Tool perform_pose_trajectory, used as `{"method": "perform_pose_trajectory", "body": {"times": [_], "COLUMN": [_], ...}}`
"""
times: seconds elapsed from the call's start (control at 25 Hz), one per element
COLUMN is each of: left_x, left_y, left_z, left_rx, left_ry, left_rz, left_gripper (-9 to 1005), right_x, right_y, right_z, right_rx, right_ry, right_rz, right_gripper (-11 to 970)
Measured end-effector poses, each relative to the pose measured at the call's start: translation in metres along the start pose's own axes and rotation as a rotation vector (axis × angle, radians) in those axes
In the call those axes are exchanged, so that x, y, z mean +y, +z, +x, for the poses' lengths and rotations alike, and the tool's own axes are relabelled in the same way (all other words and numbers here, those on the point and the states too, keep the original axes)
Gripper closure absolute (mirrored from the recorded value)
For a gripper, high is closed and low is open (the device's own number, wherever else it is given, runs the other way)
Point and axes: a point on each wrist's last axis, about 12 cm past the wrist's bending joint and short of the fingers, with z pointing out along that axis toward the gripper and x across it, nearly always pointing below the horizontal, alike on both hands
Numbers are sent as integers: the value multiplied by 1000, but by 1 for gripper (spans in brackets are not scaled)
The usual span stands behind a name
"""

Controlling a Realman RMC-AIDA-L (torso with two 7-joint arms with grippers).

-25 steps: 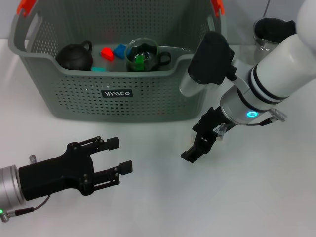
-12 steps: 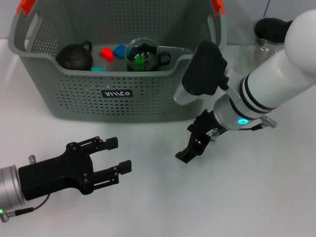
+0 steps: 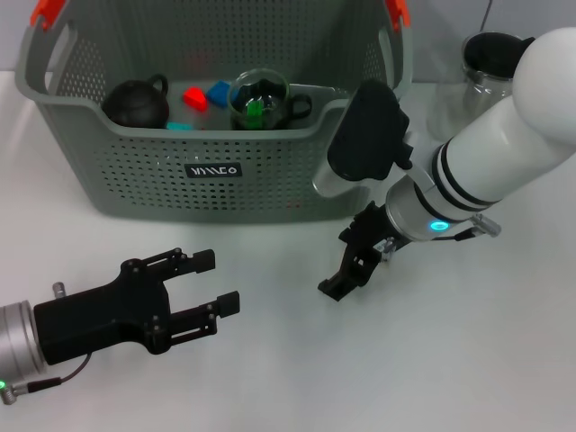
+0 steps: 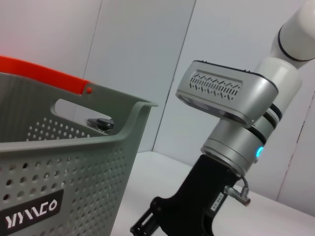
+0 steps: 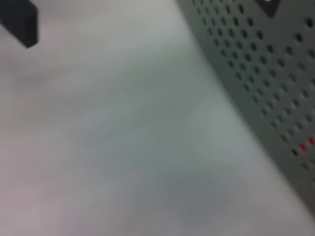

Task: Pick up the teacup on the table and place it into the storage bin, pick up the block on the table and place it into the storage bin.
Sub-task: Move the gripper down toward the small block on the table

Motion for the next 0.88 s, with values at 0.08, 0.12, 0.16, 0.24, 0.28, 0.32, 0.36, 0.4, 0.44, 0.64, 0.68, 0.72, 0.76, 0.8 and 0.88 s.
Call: {"method": "perform_pose_trajectory", "body": {"times": [0.08, 0.12, 0.16, 0.24, 0.28, 0.32, 0.36, 0.4, 0.44, 0.64, 0.68, 0.72, 0.76, 0.8, 0.88], "left_x": [0, 0, 0, 0, 0, 0, 0, 0, 0, 0, 0, 0, 0, 0, 0], "left_y": [0, 0, 0, 0, 0, 0, 0, -1, -1, 0, 0, 0, 0, 0, -1], "left_z": [0, 0, 0, 0, 0, 0, 0, 1, 1, 0, 0, 0, 0, 0, 1], "left_rx": [0, 0, 0, 0, 0, 0, 0, 0, 0, 0, 0, 0, 0, 0, 0], "left_ry": [0, 0, 0, -1, -1, -1, -1, -2, -2, -1, -1, -1, -1, -1, -2], "left_rz": [0, 0, 0, -1, -1, -1, -1, -1, -2, 0, 0, 0, 0, -1, -2], "left_gripper": [273, 273, 273, 273, 273, 273, 273, 273, 273, 273, 273, 273, 273, 273, 273], "right_x": [3, 5, 7, 11, 13, 15, 17, 19, 20, 11, 10, 10, 10, 10, 10], "right_y": [0, -1, -2, -5, -9, -12, -15, -20, -24, -30, -29, -27, -25, -24, -23], "right_z": [0, 0, 0, 1, 1, 2, 3, 3, 4, 6, 7, 7, 7, 7, 6], "right_rx": [11, 18, 29, 51, 63, 71, 78, 86, 90, 52, 47, 48, 49, 51, 56], "right_ry": [0, 1, 0, -1, 1, 4, 5, 8, 12, 55, 64, 77, 97, 118, 170], "right_rz": [-26, -41, -60, -101, -130, -155, -181, -210, -231, -206, -199, -195, -188, -183, -177], "right_gripper": [71, 71, 71, 71, 71, 71, 72, 72, 72, 72, 72, 72, 73, 74, 75]}}
